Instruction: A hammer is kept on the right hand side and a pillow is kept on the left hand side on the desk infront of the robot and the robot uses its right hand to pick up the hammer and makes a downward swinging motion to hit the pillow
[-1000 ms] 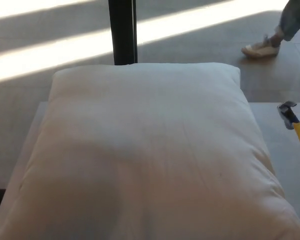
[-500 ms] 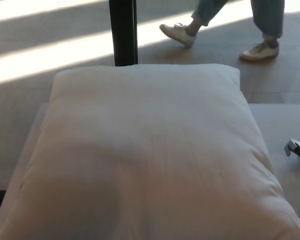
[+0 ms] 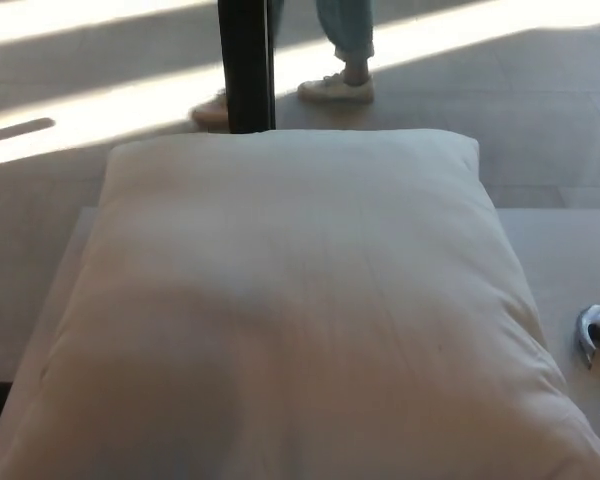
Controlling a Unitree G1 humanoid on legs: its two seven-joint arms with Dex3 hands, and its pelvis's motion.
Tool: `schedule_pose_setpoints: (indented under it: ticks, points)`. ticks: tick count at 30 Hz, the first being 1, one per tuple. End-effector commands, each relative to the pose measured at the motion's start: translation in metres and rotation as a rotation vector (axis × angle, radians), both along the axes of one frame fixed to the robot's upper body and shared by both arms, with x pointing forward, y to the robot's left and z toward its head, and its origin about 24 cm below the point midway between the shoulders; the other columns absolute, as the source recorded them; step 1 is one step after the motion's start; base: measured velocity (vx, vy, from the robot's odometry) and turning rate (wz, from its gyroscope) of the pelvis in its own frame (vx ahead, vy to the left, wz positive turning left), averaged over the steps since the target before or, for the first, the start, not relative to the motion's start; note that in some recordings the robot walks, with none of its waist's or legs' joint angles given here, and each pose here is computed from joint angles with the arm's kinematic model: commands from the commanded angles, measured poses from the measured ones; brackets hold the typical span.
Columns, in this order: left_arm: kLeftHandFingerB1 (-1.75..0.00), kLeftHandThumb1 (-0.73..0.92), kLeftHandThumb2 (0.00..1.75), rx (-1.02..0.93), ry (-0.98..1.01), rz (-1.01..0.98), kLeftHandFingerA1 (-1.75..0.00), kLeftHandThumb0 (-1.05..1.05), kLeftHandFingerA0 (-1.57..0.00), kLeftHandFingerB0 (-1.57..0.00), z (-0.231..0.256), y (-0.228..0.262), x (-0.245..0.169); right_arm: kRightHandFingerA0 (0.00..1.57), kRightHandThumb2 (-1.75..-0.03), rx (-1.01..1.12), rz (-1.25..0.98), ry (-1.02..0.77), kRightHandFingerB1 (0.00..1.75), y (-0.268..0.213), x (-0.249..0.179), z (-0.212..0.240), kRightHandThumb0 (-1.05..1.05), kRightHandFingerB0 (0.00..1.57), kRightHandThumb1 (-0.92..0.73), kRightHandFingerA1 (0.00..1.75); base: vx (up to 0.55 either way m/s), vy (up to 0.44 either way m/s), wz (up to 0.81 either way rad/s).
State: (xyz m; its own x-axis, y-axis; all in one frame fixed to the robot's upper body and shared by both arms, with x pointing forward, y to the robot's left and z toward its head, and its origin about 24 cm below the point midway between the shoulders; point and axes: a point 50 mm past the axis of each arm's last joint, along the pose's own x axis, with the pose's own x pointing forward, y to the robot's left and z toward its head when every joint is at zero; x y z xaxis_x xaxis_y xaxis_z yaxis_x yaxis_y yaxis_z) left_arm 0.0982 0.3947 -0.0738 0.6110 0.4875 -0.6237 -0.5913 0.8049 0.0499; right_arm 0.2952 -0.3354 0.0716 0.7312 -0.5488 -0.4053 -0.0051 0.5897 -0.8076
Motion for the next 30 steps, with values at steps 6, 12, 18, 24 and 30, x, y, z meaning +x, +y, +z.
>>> schedule_pose_setpoints:
  ticks: [6, 12, 18, 24, 30]
  points:
    - [-0.47, 0.73, 0.62, 0.041, -0.006, 0.03, -0.53, -0.6, -0.66, -0.57, 0.007, 0.009, -0.004, 0.0, -0.65, -0.39, 0.494, 0.143, 0.0, 0.004, -0.012, 0.007, -1.01, 0.0, -0.8, 0.0, 0.0, 0.0, 0.0]
    - [-0.49, 0.74, 0.62, 0.029, -0.016, 0.035, -0.57, -0.59, -0.68, -0.59, 0.007, 0.009, -0.002, 0.0, -0.95, -0.257, 0.446, 0.076, 0.01, 0.0, -0.012, 0.022, -1.04, 0.0, -0.62, 0.0, 0.0, 0.0, 0.0]
    - [-0.47, 0.75, 0.62, 0.044, -0.005, 0.013, -0.56, -0.6, -0.66, -0.56, 0.007, 0.009, -0.003, 0.0, -0.67, -0.157, 0.409, -0.065, 0.0, -0.011, -0.021, 0.049, -1.0, 0.0, -0.85, 0.0, 0.0, 0.0, 0.0]
    - [-0.48, 0.73, 0.62, 0.045, -0.012, 0.023, -0.58, -0.61, -0.68, -0.59, 0.008, 0.01, -0.003, 0.0, -1.14, 0.082, 0.198, -0.337, 0.03, -0.05, -0.047, 0.074, -1.02, 0.0, -0.72, 0.16, 0.0, 0.0, 0.0]
    - [-0.48, 0.74, 0.62, 0.051, -0.03, 0.025, -0.56, -0.6, -0.66, -0.59, 0.011, 0.012, 0.002, 0.0, -1.0, 0.523, -0.358, -0.859, 0.08, -0.115, -0.095, 0.08, -0.9, 0.04, -0.73, 0.08, 0.0, 0.0, 0.0]
